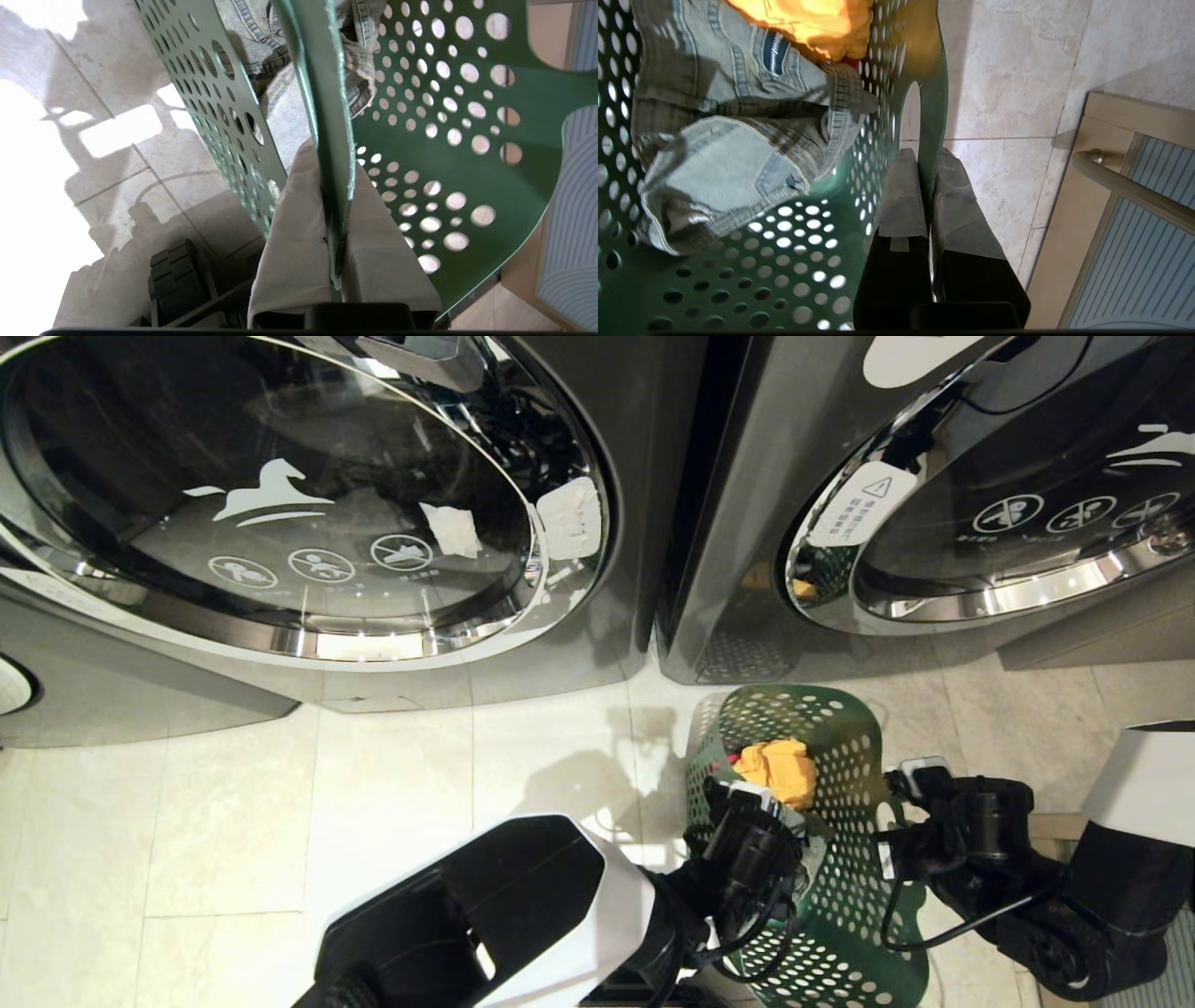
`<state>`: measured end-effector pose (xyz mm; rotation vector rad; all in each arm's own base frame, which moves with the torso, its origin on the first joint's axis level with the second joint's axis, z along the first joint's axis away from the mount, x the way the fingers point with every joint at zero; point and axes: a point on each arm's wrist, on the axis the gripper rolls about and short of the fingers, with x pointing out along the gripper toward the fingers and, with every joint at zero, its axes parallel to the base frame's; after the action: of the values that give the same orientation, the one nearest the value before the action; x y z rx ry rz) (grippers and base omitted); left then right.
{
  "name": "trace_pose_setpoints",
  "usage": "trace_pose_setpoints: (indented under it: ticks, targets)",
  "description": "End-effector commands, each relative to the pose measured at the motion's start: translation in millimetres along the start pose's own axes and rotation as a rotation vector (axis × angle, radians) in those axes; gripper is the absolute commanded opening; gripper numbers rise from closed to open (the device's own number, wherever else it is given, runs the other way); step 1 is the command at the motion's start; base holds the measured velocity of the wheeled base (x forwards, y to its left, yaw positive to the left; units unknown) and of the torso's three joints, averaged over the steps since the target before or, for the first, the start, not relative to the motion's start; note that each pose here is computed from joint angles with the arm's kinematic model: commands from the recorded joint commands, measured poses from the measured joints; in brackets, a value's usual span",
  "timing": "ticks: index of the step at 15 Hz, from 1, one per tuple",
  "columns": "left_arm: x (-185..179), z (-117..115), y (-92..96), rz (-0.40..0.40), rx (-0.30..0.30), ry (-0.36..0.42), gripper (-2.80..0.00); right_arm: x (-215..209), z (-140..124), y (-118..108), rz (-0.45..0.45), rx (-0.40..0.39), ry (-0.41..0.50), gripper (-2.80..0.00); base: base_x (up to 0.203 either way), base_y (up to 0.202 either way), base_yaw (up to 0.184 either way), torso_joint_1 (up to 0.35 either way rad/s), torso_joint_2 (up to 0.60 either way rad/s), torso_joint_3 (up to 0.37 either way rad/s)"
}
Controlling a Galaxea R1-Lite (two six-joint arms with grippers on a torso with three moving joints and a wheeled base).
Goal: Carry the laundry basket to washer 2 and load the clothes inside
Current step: Pick up the clothes basket and put it beside the washing machine
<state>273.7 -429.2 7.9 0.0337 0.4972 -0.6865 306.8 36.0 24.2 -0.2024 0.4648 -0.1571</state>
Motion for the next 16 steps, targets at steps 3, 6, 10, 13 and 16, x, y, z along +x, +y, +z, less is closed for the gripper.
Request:
trace_pose_setpoints:
  ticks: [3,6,10,13,16]
  targets:
    - [5,0,-0.9,0.012,-0.006,-0.033,-2.80,6,1,2,-0.002,0.003,-0.008,-2.80,0.000,0.000,0.000,0.000,0.00,0.000]
    - [7,-3,-0.3,0.018,-0.003,-0.024,-2.80,9,-1,4,0.000,-0.001,-0.003,-2.80,0.000,0.000,0.000,0.000,0.00,0.000]
    - [13,-6,0.5,0.055,0.000,-0.039,-2.80,16,8,4,-0.006,0.001,-0.039,-2.80,0.000,0.000,0.000,0.000,0.00,0.000]
    - [16,-9,3.3,0.067,-0.002,-0.039,0.00,18,2,8,0.002,-0.008,-0.021,-2.80,0.000,0.000,0.000,0.000,0.00,0.000]
    - [15,-7,3.2,0.073,-0.004,-0.044,0.00,17,1,7,0.000,-0.010,-0.014,-2.80,0.000,0.000,0.000,0.000,0.00,0.000]
